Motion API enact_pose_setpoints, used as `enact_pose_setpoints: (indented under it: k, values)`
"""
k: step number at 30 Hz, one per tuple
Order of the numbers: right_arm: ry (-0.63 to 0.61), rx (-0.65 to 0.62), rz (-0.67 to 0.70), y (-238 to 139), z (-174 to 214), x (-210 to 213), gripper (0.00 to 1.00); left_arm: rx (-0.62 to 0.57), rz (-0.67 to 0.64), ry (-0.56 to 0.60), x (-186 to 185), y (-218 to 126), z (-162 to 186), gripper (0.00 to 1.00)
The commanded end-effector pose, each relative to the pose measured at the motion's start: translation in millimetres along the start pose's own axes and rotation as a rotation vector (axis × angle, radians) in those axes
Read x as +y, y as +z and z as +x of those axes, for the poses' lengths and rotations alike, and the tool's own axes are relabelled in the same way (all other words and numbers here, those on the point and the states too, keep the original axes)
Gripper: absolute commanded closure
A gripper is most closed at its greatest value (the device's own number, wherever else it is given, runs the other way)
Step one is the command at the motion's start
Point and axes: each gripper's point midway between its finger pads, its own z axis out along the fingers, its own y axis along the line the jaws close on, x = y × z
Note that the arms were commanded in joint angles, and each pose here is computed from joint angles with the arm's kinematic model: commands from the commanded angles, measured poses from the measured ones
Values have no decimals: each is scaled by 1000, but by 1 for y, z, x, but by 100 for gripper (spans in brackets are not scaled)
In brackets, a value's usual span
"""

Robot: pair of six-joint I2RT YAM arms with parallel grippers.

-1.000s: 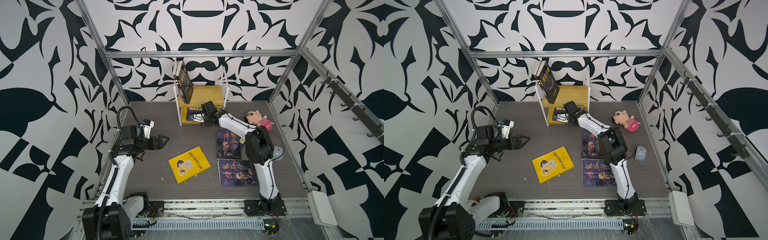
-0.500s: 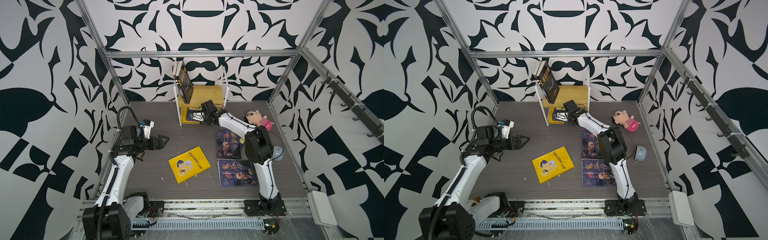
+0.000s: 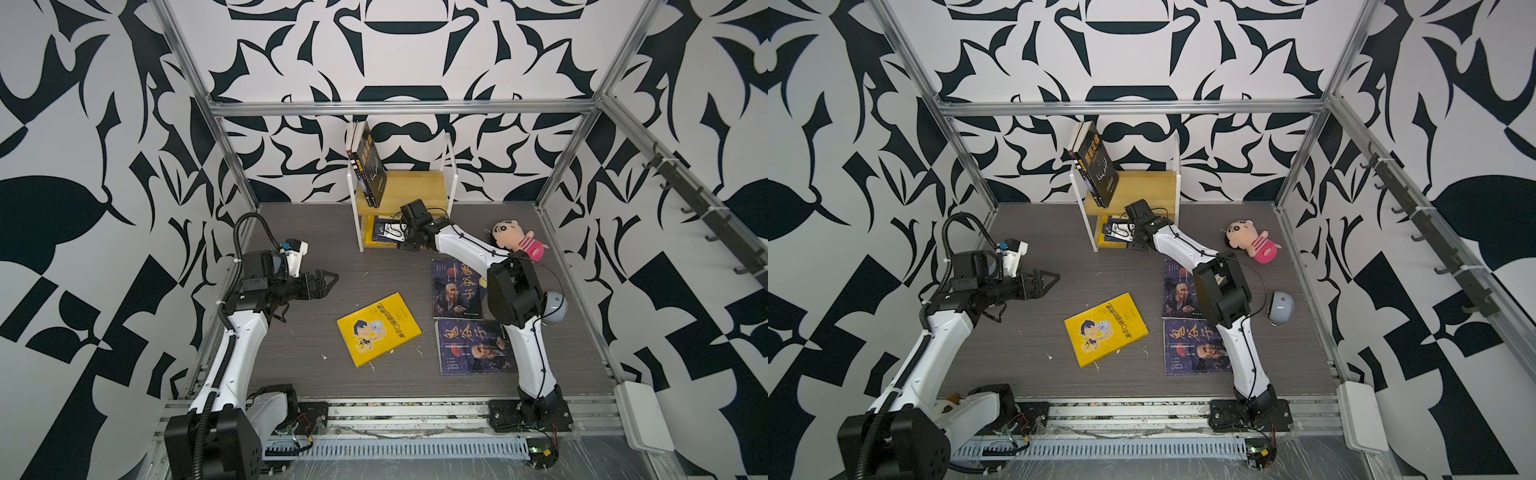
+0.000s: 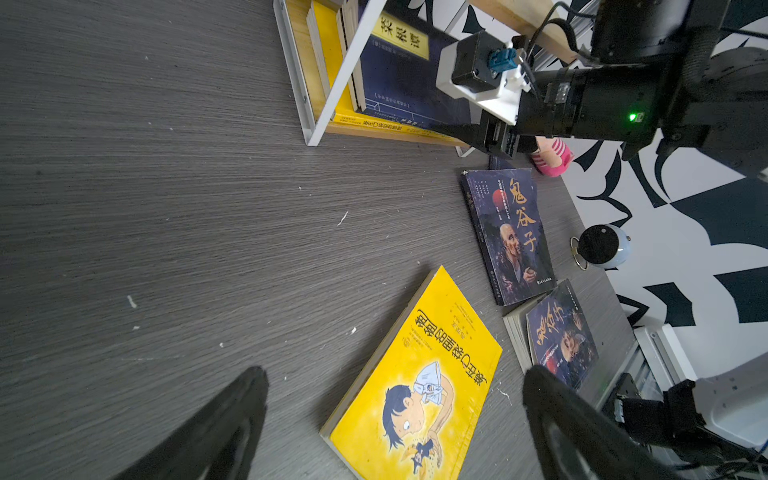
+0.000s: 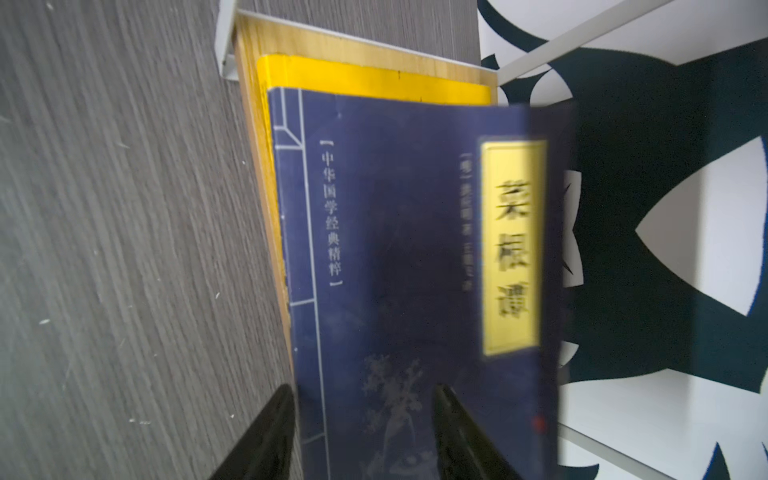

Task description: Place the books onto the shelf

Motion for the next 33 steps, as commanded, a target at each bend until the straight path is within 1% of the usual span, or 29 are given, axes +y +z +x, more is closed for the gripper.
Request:
enact_pose_setpoints:
  k: [1, 7, 12, 19, 24, 30, 33]
  values:
    - [21, -23, 25, -7, -10, -12, 45, 3, 13, -6, 0, 1, 3, 0]
    - [24, -17, 65, -5, -10, -21, 52, 4, 16, -6, 0, 1, 4, 0]
    - [24, -19, 77, -5, -11, -24, 54, 0, 18, -6, -1, 0, 3, 1]
    - [34, -21, 102, -7, -10, -31, 63, 1, 19, -8, 0, 1, 3, 1]
    - [46, -17, 119, -7, -10, -36, 67, 5, 15, -8, 0, 2, 2, 1]
    - [56, -22, 111, -6, -11, -35, 68, 5, 17, -9, 0, 1, 2, 0]
    - [56, -50, 74, -10, -16, -29, 62, 2, 18, -9, 0, 1, 1, 1]
